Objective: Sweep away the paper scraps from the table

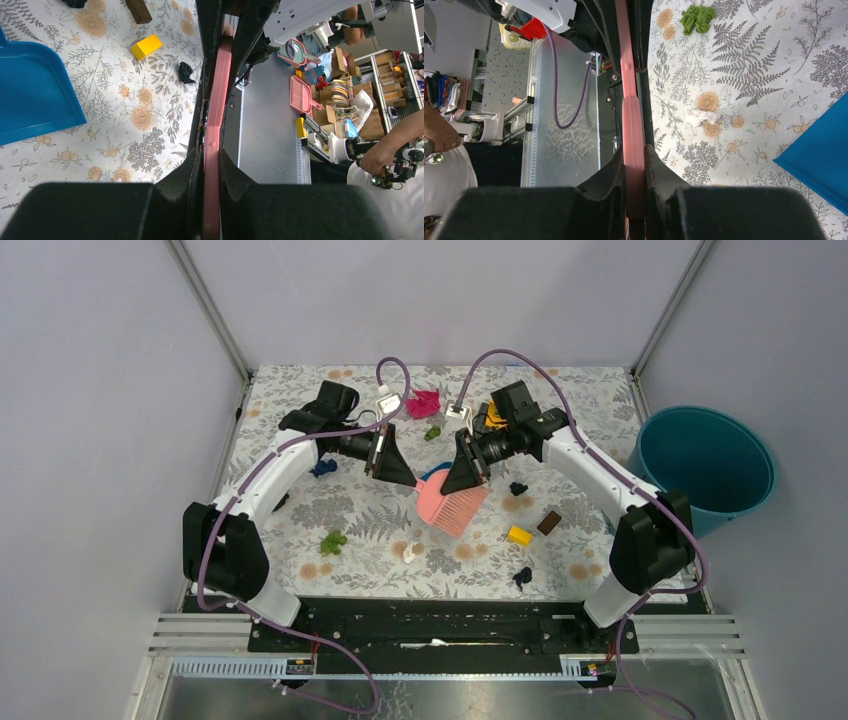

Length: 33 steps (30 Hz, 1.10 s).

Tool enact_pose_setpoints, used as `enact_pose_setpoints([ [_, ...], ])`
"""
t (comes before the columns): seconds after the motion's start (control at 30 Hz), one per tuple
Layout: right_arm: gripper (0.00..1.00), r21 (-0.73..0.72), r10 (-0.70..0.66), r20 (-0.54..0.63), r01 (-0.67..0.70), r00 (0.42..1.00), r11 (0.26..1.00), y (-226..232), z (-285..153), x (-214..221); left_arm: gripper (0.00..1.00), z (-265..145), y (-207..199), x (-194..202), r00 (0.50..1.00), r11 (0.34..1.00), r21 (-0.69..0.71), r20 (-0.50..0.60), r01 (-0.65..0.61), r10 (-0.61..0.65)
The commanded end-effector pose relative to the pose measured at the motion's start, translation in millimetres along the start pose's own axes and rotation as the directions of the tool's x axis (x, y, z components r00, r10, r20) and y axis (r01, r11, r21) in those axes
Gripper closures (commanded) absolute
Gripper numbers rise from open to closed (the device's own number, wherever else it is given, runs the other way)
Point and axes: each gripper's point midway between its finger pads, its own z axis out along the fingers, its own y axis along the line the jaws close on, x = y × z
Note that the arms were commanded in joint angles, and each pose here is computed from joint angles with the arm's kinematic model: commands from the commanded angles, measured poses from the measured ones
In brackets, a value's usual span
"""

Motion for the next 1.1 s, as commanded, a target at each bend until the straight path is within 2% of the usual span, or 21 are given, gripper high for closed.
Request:
enact_pose_setpoints([
  [0.0,1.00,0.062,0.056,-0.018,-0.055,0.998,0.997,-5.9,-7.2,11.7,0.97,-6.5,-7.0,-12.2,0.998,0.998,-0.003,0.012,-0.063,0.063],
  [0.03,1.00,0.069,0.061,-0.021,-0.059,0.998,0.996,-7.6,-7.1,12.8,1.00,-6.3,-7.1,-11.9,0.998,0.998,-0.003,0.011,-0.064,0.064],
  [0.07,0.93,0.076,0.063,-0.022,-0.061,0.998,0.995,-9.4,-7.2,13.4,1.00,-6.5,-7.5,-11.9,0.998,0.998,-0.003,0.011,-0.064,0.064],
  [0.13,0.60,0.106,0.045,-0.023,-0.043,0.999,0.993,-15.6,-9.8,11.0,1.00,-7.5,-7.4,-11.3,0.998,0.998,-0.011,0.010,-0.061,0.061],
  [0.17,0.49,0.129,0.013,-0.028,-0.010,1.000,0.992,-19.8,-14.0,7.4,1.00,-8.0,-5.7,-10.1,0.998,0.998,-0.024,0.006,-0.056,0.056],
  [0.2,0.42,0.161,-0.030,-0.040,0.037,0.999,0.986,-26.4,-19.3,2.3,1.00,-9.0,-3.3,-8.2,0.999,0.998,-0.040,0.003,-0.052,0.052],
  [0.27,0.37,0.229,-0.144,-0.079,0.159,0.986,0.961,-41.5,-33.5,-10.9,1.00,-12.6,1.2,-2.8,0.999,0.996,-0.081,-0.006,-0.042,0.042],
  [0.4,0.31,0.317,-0.336,-0.196,0.384,0.921,0.867,-77.8,-64.1,-31.2,1.00,-20.6,11.2,17.9,0.998,0.985,-0.172,-0.067,0.006,-0.018],
  [0.5,0.32,0.309,-0.443,-0.363,0.554,0.820,0.773,-108.5,-78.2,-25.3,1.00,-29.6,24.8,39.2,0.989,0.958,-0.281,-0.111,0.064,-0.099],
  [0.6,0.36,0.256,-0.494,-0.508,0.671,0.706,0.696,-141.9,-85.9,-7.8,1.00,-41.3,35.2,50.3,0.985,0.920,-0.380,-0.103,0.089,-0.138],
  [0.67,0.41,0.240,-0.487,-0.565,0.697,0.666,0.676,-163.2,-87.6,-3.2,1.00,-52.8,41.2,50.8,0.987,0.895,-0.436,-0.071,0.099,-0.143],
  [0.77,0.43,0.226,-0.487,-0.582,0.705,0.651,0.672,-185.4,-84.5,-6.7,1.00,-74.3,50.0,48.1,0.986,0.857,-0.492,0.016,0.150,-0.164],
  [0.9,0.41,0.158,-0.535,-0.614,0.754,0.580,0.637,-208.9,-78.8,-5.6,1.00,-103.4,61.8,47.5,0.966,0.806,-0.533,0.158,0.258,-0.206],
  [1.07,0.38,0.120,-0.531,-0.663,0.775,0.528,0.621,-243.7,-77.0,-4.9,1.00,-132.4,70.2,42.5,0.925,0.765,-0.532,0.308,0.362,-0.223],
])
